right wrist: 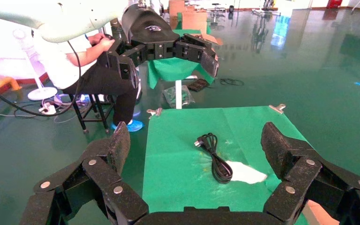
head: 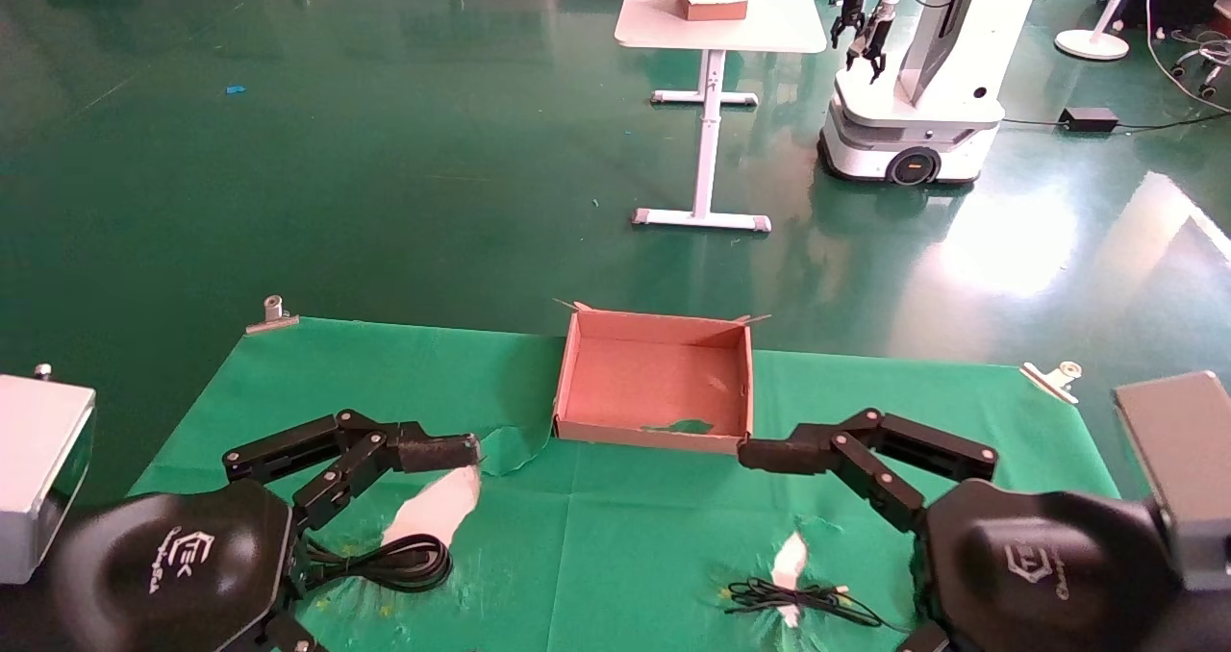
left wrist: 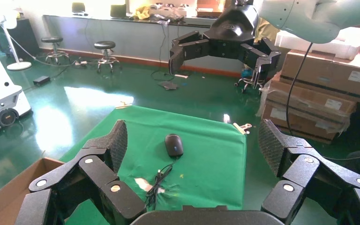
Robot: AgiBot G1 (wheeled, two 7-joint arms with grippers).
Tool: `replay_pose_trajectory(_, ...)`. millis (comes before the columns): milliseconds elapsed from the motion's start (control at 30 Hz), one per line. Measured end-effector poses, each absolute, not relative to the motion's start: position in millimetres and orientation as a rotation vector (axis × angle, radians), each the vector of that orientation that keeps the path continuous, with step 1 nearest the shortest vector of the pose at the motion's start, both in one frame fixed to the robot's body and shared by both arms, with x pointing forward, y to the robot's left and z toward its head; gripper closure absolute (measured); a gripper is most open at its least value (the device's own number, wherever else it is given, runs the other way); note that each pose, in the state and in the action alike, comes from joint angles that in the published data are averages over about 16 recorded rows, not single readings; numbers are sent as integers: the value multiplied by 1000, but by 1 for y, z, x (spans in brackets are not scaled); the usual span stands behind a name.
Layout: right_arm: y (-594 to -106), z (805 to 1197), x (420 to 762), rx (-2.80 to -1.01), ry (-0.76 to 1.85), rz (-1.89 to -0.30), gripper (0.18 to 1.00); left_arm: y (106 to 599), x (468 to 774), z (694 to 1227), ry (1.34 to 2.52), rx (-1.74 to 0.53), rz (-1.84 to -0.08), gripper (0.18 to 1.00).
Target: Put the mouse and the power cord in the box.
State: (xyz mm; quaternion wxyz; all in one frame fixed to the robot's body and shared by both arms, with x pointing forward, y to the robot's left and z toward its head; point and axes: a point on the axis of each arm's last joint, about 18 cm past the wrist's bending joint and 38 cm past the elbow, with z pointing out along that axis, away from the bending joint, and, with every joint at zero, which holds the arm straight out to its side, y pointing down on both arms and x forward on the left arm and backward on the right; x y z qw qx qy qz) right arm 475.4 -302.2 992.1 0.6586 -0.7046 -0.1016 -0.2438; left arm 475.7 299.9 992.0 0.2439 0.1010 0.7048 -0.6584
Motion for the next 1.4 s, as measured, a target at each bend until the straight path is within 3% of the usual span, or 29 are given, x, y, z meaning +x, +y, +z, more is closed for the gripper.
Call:
replay_pose_trajectory(433,-303,991,476,-1603,-227,-554,178,300,476,990,1935,272,-1791,184)
replay_pose_trajectory(567,-305,984,480,-1644,-209,-576,178,298,481,979,2010,251,-1723,184)
replay_pose_trajectory(733,-309,967,493,-1768,-165,-630,178,295,498,955,2176,202,-1518,184)
replay_pose_trajectory(967,-321,937,525,-2018,-86,-760,178,301,542,914,2404,67,-1049,184)
replay_pose_trajectory(1167,-328,925,548,-2166,-45,-853,178,308,575,903,2450,-11,-745,184)
replay_pose_trajectory(1400,-329,922,558,-2209,-33,-890,178,310,590,901,2444,-54,-633,184)
